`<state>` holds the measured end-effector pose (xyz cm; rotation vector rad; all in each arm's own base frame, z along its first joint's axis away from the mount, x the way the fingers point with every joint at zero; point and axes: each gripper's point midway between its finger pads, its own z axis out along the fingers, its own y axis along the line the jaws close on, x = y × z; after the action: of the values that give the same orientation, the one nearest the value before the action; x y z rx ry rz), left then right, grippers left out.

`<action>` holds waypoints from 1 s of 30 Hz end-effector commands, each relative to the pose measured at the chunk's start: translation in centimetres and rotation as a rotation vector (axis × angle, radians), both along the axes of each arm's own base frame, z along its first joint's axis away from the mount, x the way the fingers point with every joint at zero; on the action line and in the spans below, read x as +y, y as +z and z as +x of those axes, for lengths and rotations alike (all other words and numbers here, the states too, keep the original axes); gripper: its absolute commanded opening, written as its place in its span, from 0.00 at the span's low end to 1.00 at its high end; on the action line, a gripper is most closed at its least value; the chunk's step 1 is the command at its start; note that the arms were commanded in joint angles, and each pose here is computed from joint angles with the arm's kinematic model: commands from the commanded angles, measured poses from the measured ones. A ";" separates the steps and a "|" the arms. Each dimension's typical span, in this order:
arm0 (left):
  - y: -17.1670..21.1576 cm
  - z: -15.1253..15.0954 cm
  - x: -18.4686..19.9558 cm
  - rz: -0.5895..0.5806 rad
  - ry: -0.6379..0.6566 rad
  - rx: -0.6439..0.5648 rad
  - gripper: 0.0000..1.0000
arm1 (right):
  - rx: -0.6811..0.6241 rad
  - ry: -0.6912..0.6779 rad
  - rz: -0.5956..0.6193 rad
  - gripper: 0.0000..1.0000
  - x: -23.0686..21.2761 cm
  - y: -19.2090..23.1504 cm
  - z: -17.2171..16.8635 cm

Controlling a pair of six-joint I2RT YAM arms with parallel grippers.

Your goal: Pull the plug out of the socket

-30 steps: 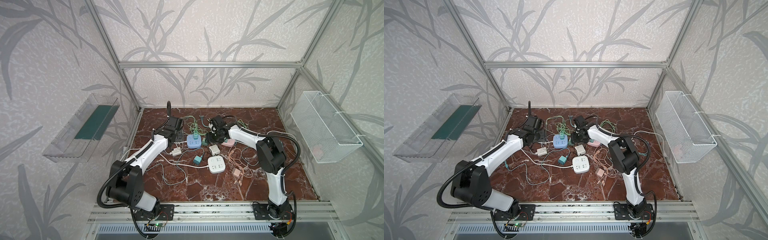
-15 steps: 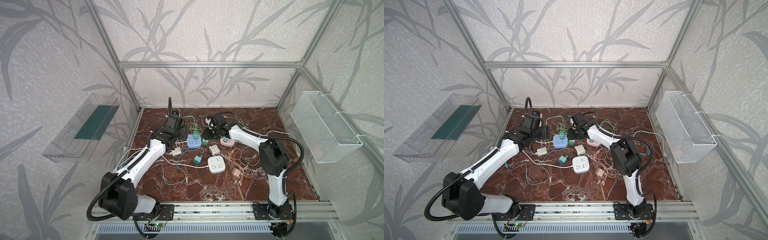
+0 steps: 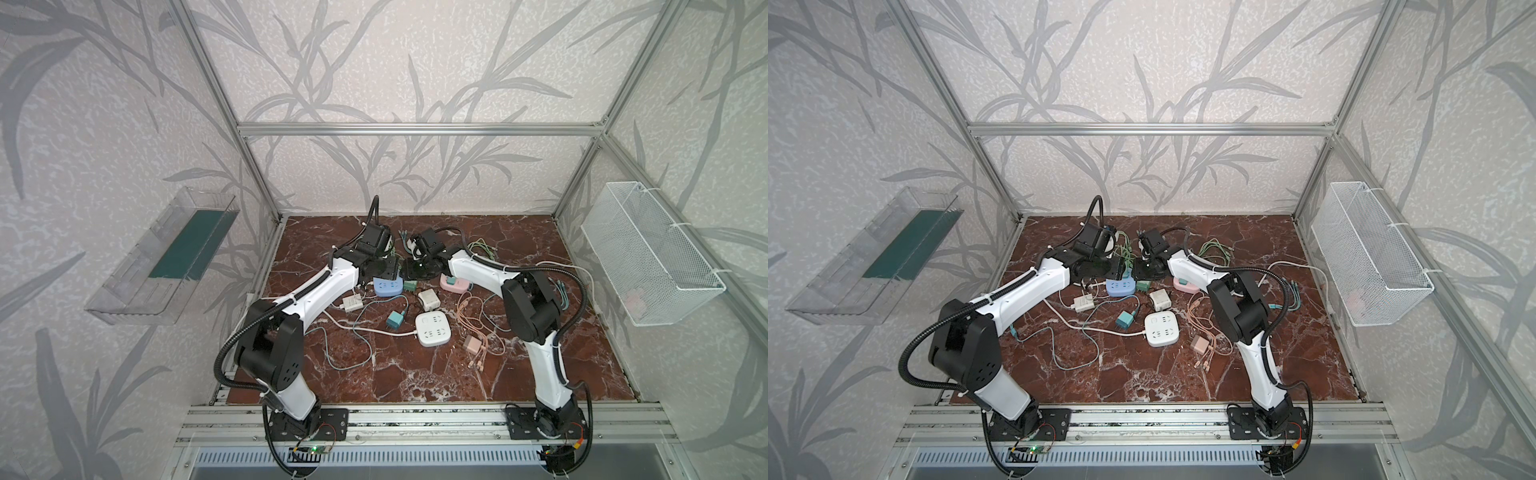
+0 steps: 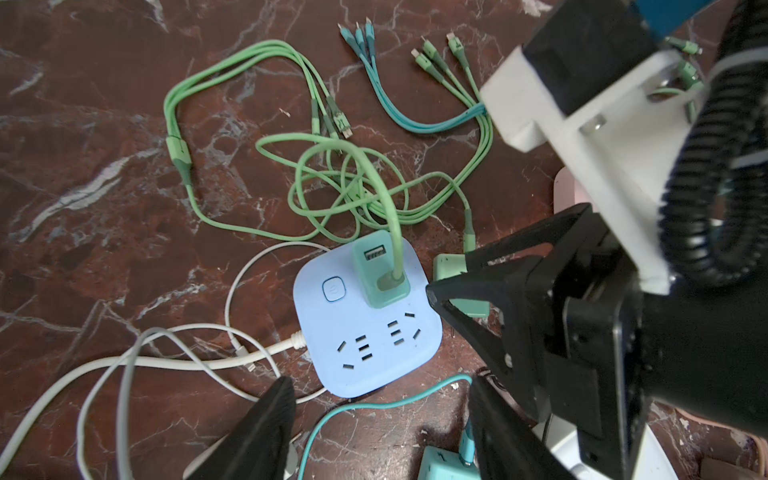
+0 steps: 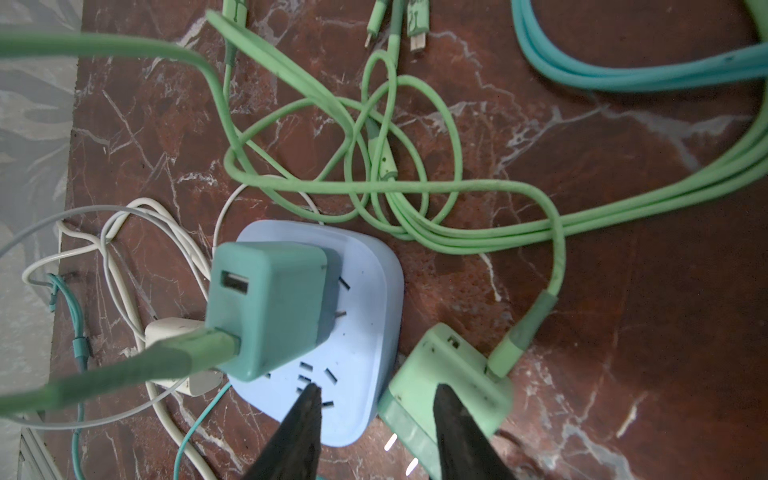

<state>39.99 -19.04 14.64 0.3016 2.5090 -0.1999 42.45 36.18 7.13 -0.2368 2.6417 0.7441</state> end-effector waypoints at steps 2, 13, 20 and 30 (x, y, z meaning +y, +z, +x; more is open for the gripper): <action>-0.9 0.1 -0.6 0.023 -0.012 0.066 0.65 | 0.002 -0.018 0.010 0.44 0.4 -0.1 0.7; -3.8 1.8 -1.0 0.079 0.033 0.173 0.56 | 0.052 -0.017 0.107 0.40 0.6 -1.1 1.1; -5.0 2.2 -0.9 0.102 0.053 0.208 0.52 | 0.070 -0.028 0.147 0.37 0.3 -1.6 1.3; -6.1 3.2 -0.9 0.119 0.090 0.226 0.48 | 0.093 -0.056 0.188 0.36 0.4 -2.3 1.3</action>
<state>43.09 -20.27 8.63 0.2474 2.7331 -0.0885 43.84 36.53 6.21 -0.1216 2.6142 0.9675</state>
